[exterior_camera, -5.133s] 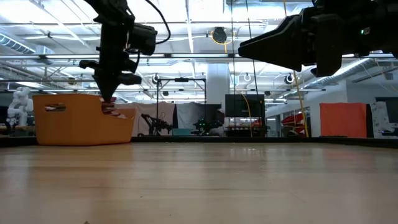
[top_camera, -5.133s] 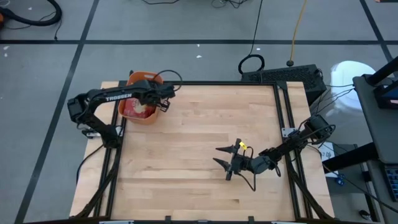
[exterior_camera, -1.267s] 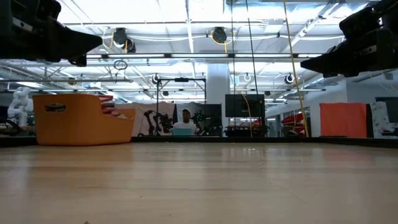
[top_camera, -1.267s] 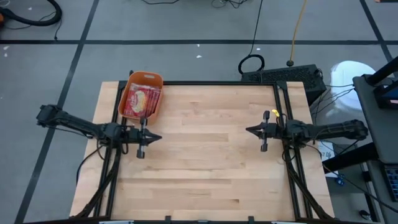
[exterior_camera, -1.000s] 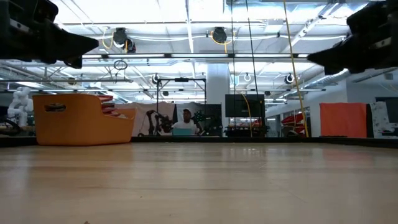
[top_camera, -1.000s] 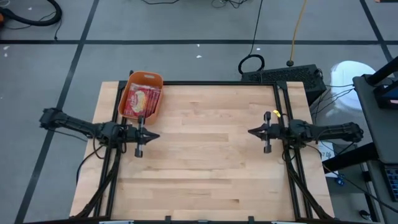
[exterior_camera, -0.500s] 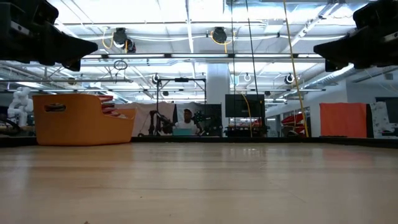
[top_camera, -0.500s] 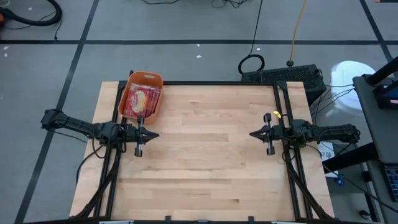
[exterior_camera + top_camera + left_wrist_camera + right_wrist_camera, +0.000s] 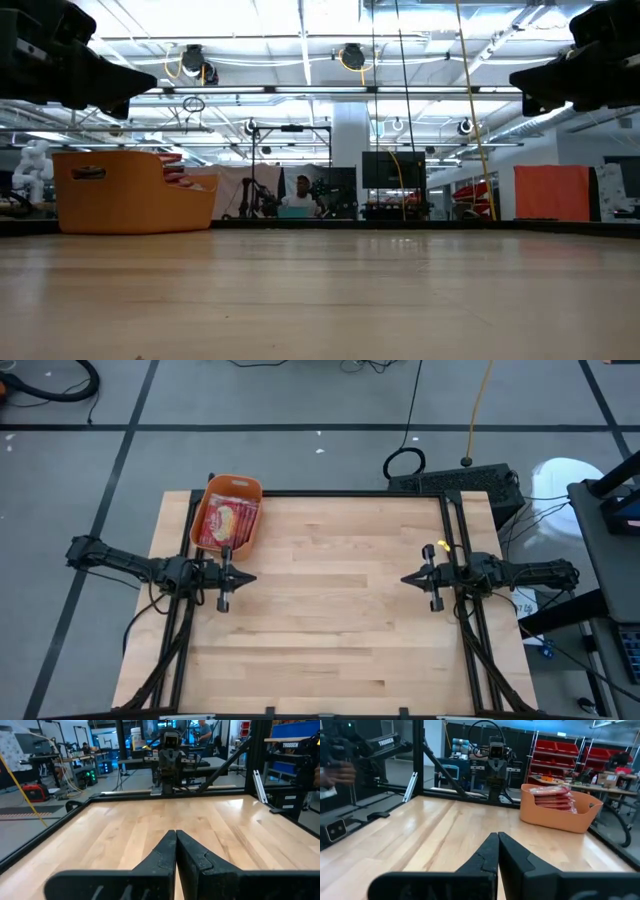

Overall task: Sort popcorn bags into baskets
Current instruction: Return to Home Position

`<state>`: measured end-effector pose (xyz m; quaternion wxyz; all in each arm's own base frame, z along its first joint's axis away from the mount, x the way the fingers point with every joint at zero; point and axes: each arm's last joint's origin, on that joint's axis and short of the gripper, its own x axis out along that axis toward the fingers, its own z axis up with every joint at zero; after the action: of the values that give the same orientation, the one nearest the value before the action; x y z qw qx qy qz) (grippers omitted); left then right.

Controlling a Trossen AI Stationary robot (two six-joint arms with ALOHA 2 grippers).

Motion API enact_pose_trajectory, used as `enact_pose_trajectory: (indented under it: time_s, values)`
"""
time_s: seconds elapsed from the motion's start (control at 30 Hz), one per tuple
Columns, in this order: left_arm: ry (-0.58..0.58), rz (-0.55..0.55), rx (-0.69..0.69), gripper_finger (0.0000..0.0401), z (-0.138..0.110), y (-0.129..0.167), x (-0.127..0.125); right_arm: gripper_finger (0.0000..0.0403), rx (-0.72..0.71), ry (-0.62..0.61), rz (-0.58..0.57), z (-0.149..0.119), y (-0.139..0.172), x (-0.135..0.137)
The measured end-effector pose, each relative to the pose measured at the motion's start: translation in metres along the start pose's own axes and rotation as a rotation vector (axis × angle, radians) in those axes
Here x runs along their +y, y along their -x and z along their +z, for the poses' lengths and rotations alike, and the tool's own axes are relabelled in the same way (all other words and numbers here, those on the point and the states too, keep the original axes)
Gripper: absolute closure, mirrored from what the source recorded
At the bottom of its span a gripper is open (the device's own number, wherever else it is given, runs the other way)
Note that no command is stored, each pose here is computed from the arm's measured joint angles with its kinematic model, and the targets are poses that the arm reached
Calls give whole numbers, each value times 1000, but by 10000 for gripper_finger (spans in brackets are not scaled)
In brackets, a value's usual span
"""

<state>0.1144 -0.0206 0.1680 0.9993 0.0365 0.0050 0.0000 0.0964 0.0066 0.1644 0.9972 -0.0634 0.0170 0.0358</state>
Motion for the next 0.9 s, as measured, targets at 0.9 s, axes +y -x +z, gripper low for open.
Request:
enact_pose_trajectory:
  time_s: [0.9]
  values:
    - [-13,-1,7,391,-1,0,0,403,-55,-104,-51,4,0,-1]
